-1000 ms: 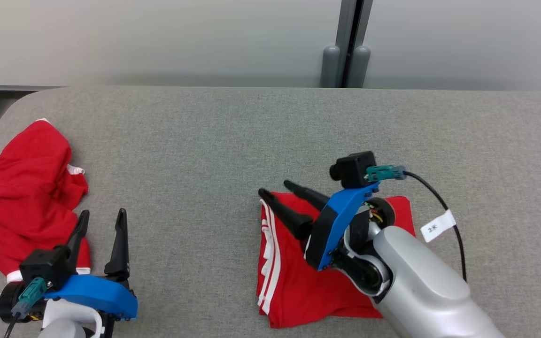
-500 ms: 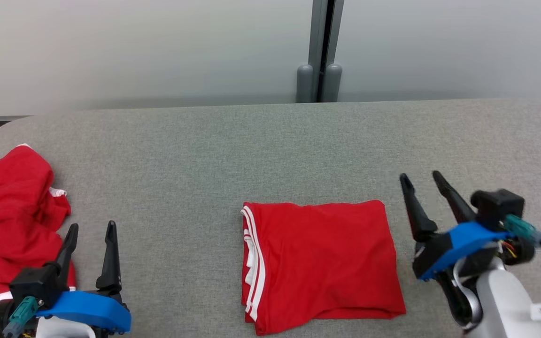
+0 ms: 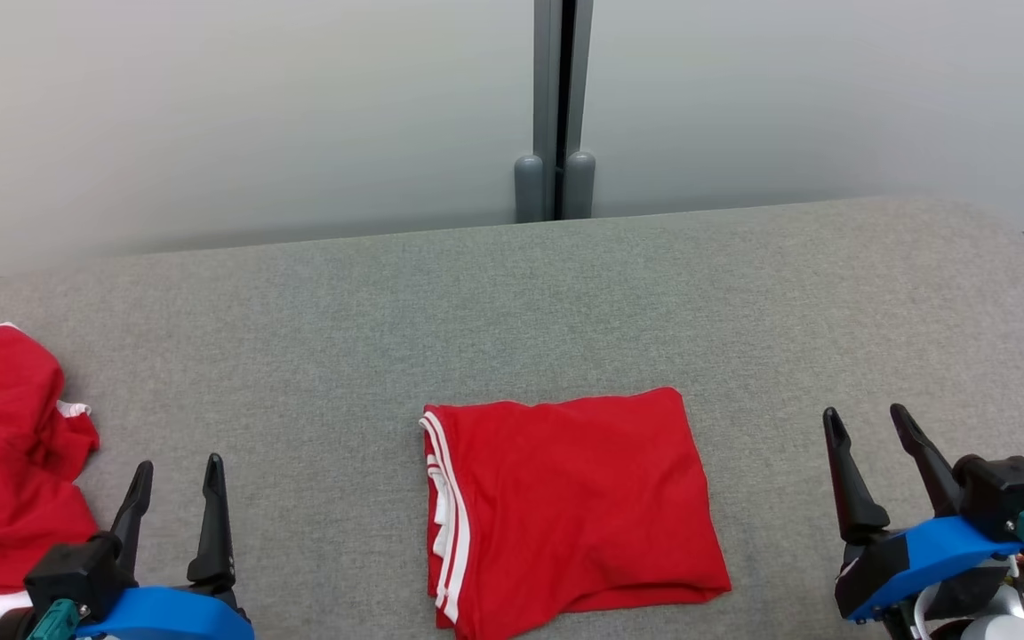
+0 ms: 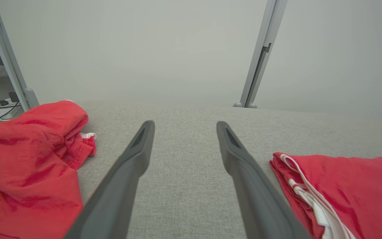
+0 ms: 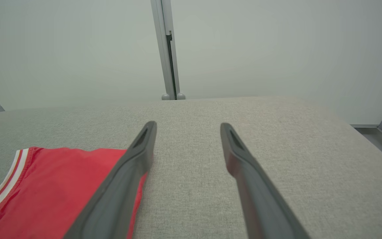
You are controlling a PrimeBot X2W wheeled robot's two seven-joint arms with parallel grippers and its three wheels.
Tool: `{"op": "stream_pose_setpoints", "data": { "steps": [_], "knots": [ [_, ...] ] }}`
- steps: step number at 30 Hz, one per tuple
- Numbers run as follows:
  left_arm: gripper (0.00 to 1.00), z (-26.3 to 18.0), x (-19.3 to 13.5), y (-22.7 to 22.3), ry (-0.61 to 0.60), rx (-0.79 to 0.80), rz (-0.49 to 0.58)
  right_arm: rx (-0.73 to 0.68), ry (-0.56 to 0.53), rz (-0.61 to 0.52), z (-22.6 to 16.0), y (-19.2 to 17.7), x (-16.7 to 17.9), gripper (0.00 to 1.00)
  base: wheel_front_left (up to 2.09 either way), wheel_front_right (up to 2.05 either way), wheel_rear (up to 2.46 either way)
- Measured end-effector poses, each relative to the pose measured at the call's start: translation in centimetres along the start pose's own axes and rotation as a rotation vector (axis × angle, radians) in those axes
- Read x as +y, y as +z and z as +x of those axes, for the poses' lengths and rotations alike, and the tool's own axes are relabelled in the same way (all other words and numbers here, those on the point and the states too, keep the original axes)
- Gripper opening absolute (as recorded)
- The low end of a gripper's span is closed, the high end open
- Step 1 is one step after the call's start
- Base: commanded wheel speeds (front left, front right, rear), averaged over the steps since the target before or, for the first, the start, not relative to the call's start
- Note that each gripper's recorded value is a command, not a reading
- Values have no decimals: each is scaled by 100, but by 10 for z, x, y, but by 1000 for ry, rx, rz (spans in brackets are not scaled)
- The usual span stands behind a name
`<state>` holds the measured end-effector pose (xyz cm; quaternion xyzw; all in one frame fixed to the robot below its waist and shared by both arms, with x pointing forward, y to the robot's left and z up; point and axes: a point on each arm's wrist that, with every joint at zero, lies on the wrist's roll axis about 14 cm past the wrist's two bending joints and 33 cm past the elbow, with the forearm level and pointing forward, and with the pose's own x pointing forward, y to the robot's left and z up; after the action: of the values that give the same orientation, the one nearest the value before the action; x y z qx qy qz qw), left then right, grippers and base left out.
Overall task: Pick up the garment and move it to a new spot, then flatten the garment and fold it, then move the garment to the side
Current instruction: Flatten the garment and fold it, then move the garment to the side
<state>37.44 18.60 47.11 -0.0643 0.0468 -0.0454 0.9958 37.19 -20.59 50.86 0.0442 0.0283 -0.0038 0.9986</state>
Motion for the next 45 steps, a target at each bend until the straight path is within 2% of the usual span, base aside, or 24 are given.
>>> {"op": "stream_pose_setpoints", "data": {
  "steps": [9,33,40,43,45],
  "knots": [
    [100,-2,-7,-6,-10,15,-14,31,-11,3,-10,-6,-3,100,0,0,0],
    [100,-4,-4,-12,7,28,-20,76,-4,39,-7,-18,0,100,0,0,0],
    [100,-5,0,-9,16,20,-16,74,53,31,8,-13,18,100,0,0,0],
    [100,-6,1,-8,20,18,-18,113,91,27,17,-16,31,100,0,0,0],
    [100,-6,2,-8,23,15,-20,188,105,34,23,-28,36,100,0,0,0]
  ]
}}
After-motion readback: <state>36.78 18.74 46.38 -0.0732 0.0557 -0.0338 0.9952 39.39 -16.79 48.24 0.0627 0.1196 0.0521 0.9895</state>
